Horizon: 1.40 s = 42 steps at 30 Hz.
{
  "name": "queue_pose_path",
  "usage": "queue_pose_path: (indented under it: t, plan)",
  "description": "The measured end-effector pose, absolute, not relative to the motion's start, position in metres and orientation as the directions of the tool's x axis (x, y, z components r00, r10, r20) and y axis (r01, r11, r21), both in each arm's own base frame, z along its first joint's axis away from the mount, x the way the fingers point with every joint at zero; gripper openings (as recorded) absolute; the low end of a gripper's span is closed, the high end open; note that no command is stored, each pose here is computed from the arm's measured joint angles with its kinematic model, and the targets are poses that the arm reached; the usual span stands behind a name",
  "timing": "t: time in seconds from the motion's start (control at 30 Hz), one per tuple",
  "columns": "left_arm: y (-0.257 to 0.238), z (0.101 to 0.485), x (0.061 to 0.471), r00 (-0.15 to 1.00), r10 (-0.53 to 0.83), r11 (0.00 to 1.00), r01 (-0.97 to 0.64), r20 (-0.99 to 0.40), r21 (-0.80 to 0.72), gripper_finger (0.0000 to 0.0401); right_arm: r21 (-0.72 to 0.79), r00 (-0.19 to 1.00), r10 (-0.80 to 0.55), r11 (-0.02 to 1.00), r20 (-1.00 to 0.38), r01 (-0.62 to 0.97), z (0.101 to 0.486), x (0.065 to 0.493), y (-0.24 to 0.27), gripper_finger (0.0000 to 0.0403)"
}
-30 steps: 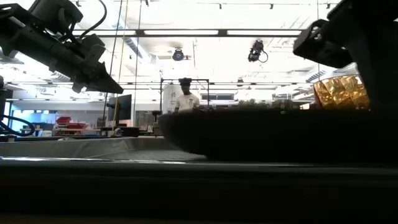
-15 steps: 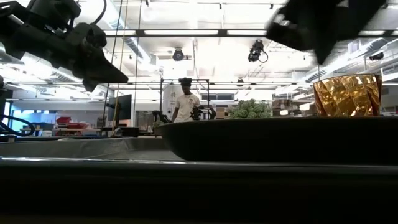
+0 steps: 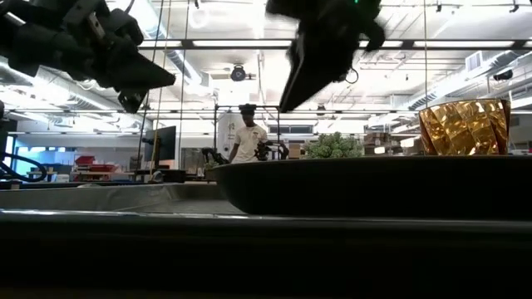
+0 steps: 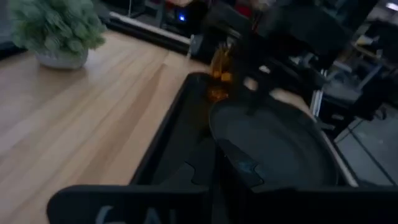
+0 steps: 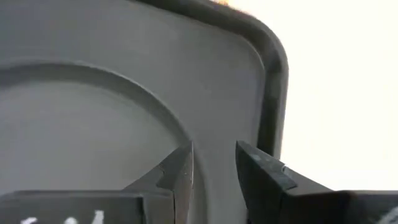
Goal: Pick and place plate/cup/fork/spoon on tray
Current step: Put the black plate on the black tray to the bottom right of the orange cup
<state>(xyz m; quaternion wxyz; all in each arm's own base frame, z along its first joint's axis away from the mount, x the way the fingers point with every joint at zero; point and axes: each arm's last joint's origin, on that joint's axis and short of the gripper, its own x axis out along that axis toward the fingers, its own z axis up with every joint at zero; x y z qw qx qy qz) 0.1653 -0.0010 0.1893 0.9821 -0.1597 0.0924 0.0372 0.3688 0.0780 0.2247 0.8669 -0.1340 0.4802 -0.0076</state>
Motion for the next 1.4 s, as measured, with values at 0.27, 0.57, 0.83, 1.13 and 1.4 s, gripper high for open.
queue_pose_path:
  t: [0.27, 0.57, 0.83, 1.13, 1.4]
  plan:
    - [-0.011, 0.17, 0.179, 0.954, 0.063, 0.942, -0.153, -0.292, -0.298, 0.0025, -0.24, 0.594, -0.195, 0.971, -0.78, 0.003, 0.219, 0.361, 0.022, 0.0127]
    - [-0.024, 0.166, 0.193, 0.94, 0.007, 0.92, -0.139, -0.34, -0.366, 0.0025, -0.247, 0.701, -0.265, 0.96, -0.662, 0.13, 0.219, 0.326, -0.019, 0.0127]
    - [-0.033, 0.171, 0.215, 0.875, -0.005, 0.948, -0.149, -0.483, -0.28, 0.0025, -0.221, 0.778, -0.284, 0.957, -0.561, 0.19, 0.233, 0.301, -0.027, 0.0127]
    - [-0.049, 0.171, 0.245, 0.836, -0.077, 0.961, -0.083, -0.543, -0.263, 0.0025, -0.233, 0.802, -0.294, 0.952, -0.52, 0.198, 0.248, 0.289, -0.026, 0.0127]
    - [-0.07, 0.158, 0.28, 0.722, -0.162, 0.961, -0.04, -0.673, -0.275, 0.0025, -0.251, 0.791, -0.33, 0.941, -0.516, 0.229, 0.255, 0.281, -0.03, 0.0127]
